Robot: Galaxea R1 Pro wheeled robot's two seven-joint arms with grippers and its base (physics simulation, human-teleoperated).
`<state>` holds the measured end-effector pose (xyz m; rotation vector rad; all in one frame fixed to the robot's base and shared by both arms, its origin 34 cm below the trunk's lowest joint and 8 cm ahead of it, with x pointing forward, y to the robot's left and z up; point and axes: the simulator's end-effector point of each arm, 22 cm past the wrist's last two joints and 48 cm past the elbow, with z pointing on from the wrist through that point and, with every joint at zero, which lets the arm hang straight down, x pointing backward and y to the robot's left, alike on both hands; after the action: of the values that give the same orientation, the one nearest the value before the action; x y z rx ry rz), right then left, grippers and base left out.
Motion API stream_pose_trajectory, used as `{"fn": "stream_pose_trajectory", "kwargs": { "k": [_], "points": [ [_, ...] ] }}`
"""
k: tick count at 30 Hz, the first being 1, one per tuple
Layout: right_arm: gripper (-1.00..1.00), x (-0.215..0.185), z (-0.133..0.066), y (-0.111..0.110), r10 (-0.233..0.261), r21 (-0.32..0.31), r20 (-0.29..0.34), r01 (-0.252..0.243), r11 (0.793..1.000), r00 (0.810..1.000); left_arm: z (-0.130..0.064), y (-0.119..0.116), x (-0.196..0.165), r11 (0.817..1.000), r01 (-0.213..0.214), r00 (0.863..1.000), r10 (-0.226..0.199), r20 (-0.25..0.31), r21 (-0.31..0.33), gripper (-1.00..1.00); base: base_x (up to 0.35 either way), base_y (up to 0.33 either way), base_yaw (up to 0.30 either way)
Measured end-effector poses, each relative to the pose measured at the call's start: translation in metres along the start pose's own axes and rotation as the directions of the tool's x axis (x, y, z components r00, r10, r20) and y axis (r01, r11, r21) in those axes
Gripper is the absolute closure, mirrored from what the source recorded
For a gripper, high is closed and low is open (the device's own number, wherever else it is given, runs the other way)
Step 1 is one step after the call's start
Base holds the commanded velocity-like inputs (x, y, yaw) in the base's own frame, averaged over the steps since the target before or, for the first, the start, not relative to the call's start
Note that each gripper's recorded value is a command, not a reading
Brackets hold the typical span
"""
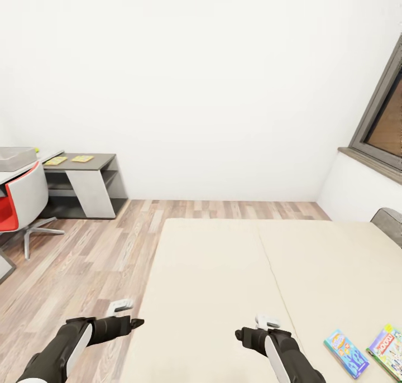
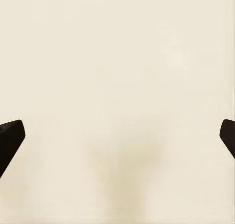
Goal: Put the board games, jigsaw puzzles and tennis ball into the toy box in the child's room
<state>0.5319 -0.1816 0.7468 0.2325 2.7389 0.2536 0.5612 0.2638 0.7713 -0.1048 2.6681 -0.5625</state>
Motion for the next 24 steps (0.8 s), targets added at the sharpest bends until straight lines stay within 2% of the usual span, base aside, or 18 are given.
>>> {"fn": "stream_pose_trajectory", "kwargs": {
  "k": [18,24],
  "points": [
    [-1.00,-0.0001,0.0000,0.0001,0.000,-0.001,0.000,0.000,1.000,1.000,0.0021,-0.0047,0.0010,1.000,0.001,1.000,-0.001,-0.001,0.006,-1.00,0.000,-0.274,-0.001],
    [-1.00,0.0000,0.0000,0.0001,0.000,-0.001,0.000,0.000,1.000,1.000,0.0022,-0.0049,0.0012,1.000,0.001,1.000,-0.001,-0.001,0.006,-1.00,0.000,-0.150,0.000]
  ]
}}
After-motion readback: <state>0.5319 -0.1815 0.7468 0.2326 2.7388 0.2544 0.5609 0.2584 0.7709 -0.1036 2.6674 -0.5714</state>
